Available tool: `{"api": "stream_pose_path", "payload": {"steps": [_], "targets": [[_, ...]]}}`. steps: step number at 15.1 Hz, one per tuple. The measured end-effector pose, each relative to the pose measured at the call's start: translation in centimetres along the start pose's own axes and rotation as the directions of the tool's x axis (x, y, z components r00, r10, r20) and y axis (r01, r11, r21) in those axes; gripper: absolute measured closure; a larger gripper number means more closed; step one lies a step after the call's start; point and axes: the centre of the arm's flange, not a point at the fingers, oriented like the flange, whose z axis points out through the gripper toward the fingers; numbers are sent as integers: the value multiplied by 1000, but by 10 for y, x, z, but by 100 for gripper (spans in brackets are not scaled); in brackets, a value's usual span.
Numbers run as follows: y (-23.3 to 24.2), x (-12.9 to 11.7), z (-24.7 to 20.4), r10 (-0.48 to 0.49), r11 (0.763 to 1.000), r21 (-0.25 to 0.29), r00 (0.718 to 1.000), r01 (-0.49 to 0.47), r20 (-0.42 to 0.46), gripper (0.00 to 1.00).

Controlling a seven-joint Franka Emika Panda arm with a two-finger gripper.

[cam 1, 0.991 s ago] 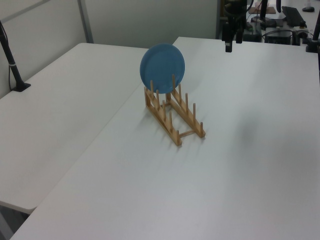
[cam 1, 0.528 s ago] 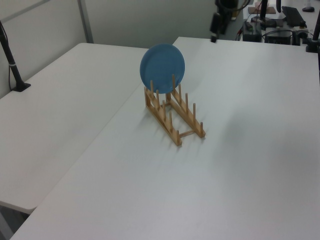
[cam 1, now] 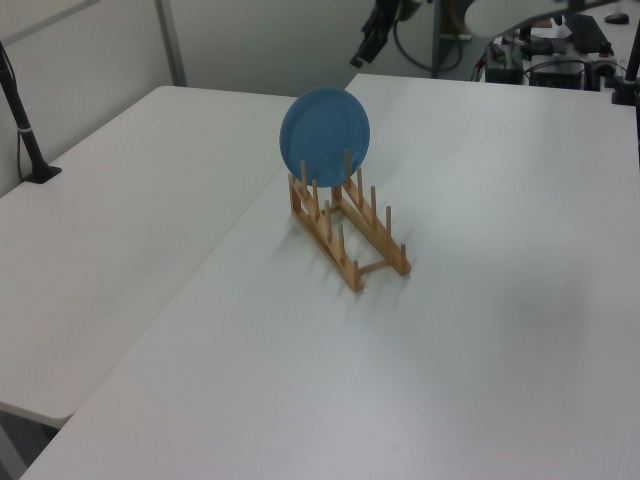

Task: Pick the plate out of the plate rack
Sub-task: 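Move the open gripper toward the blue plate in the wooden rack, then lower the gripper onto the plate rim and close on it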

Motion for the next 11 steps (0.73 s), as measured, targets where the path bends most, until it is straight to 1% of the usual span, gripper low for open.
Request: {"api": "stream_pose_path", "payload": {"steps": [1, 2, 4, 6, 7, 9, 11], "targets": [[0, 4, 6, -28, 999, -29, 999, 28, -14, 16], [0, 8, 10, -46, 998, -52, 999, 45, -21, 16], [-2, 20, 16, -74, 993, -90, 997, 71, -33, 18], [-12, 26, 27, -122, 985, -127, 992, 117, -32, 18], [-21, 28, 35, -145, 980, -138, 989, 140, -27, 18], [-44, 32, 58, -183, 972, -151, 983, 179, -13, 22], [-57, 34, 71, -200, 968, -154, 980, 197, -6, 21]]}}
